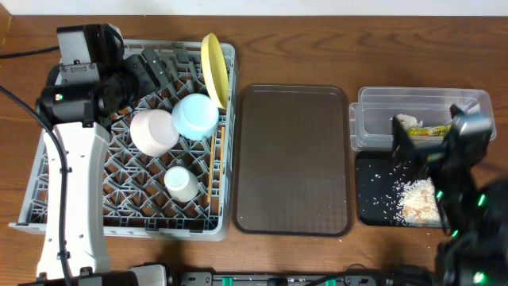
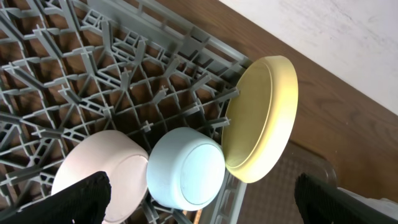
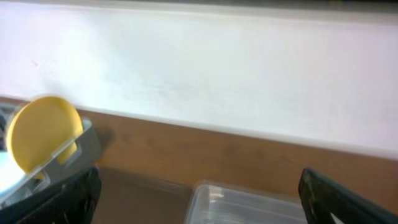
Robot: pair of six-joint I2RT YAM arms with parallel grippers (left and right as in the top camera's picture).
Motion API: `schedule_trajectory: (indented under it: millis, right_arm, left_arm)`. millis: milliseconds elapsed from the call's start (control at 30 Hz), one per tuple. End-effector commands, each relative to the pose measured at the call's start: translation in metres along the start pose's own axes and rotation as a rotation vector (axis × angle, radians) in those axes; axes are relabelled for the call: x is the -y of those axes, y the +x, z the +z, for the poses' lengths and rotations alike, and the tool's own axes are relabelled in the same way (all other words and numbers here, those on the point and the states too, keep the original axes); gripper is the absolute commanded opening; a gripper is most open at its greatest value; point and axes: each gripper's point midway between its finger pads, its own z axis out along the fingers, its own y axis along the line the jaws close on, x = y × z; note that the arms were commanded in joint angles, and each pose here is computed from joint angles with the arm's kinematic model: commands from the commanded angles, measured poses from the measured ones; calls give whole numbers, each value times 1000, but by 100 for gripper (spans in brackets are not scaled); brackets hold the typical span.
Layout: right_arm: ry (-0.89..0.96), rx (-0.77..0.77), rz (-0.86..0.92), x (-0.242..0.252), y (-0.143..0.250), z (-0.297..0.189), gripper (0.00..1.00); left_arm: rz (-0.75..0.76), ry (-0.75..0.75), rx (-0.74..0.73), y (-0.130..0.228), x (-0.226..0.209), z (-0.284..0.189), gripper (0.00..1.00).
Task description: Sort waste into correct bins and load items into the dishwasher
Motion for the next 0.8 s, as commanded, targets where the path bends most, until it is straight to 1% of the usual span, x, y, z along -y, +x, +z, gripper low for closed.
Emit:
schedule_trajectory:
  millis: [0,200,333,433,500,633,700,767]
  right_arm:
    - [73,85,-63,-3,27,-18,99]
    - [93,230,8,-4,67,-29,99]
    - [134,245,108,6,99,-27,99]
    - [159,216,177,11,130,-21,99]
    - [159,189,180,11,143,-18,99]
    - [173,26,162,11,184,-14,99]
    - [163,30,105,10,182,-14,99]
    - [164,29,91,10,182,-14,99]
  left_arm:
    - [-4,16,11,-1,3,-7,96]
    - [-4,16,11,-1,3,-7,96]
    - [-4,16,11,-1,3,-7,96]
    - [-4,16,11,-1,3,-7,96]
    - [-4,16,11,-1,3,-7,96]
    - [-4,16,11,-1,3,-7,96]
    - [-4,16,11,-1,3,-7,96]
    - [-4,16,11,-1,3,-7,96]
